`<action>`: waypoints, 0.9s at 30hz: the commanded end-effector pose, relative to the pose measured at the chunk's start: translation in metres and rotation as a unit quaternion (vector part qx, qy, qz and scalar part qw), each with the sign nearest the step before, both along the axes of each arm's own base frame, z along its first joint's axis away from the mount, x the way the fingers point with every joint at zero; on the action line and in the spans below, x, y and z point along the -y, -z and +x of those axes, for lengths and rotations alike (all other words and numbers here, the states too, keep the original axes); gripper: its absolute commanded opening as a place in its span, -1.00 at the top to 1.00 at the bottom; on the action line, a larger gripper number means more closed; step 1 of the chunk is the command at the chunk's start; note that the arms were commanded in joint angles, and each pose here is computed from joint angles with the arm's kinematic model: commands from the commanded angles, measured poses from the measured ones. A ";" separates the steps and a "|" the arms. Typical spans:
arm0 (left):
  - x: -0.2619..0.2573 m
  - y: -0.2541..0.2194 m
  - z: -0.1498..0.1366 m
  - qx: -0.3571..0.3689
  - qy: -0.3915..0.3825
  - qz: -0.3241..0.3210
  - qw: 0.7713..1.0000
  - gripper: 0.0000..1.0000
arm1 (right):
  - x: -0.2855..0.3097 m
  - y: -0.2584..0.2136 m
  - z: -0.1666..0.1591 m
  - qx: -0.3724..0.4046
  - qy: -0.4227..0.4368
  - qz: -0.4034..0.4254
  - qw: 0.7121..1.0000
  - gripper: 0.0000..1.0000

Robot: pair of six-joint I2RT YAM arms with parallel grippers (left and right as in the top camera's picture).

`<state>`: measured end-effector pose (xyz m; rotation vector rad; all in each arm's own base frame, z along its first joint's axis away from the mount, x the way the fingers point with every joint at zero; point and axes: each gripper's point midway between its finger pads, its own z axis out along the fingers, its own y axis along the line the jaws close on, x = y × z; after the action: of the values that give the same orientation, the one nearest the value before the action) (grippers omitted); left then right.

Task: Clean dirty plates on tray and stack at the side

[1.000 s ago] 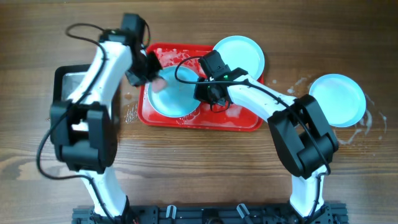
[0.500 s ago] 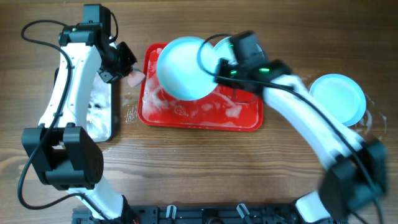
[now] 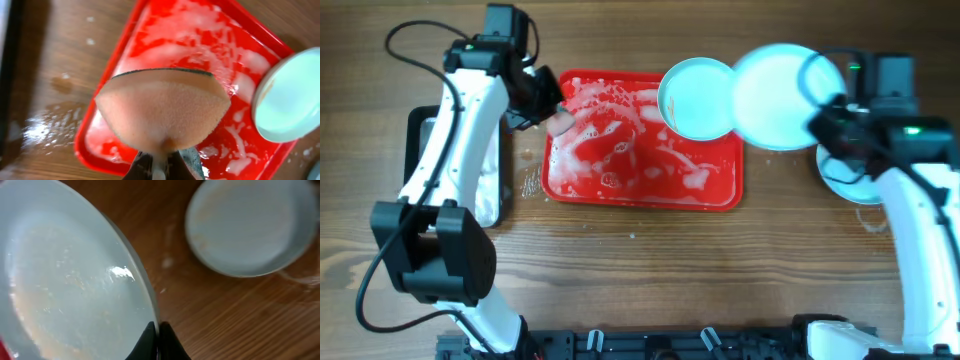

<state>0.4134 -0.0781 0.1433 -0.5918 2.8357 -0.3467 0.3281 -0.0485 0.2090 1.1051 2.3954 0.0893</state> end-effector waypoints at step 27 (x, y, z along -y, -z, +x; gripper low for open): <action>0.030 -0.007 0.006 0.039 0.046 0.050 0.997 0.92 | 0.143 0.091 -0.078 -0.050 0.198 -0.006 0.979 -0.33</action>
<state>0.4154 -0.1081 0.1445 -0.4481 2.8110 -0.2477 0.2464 -0.1935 0.1152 1.6253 2.2000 -0.1466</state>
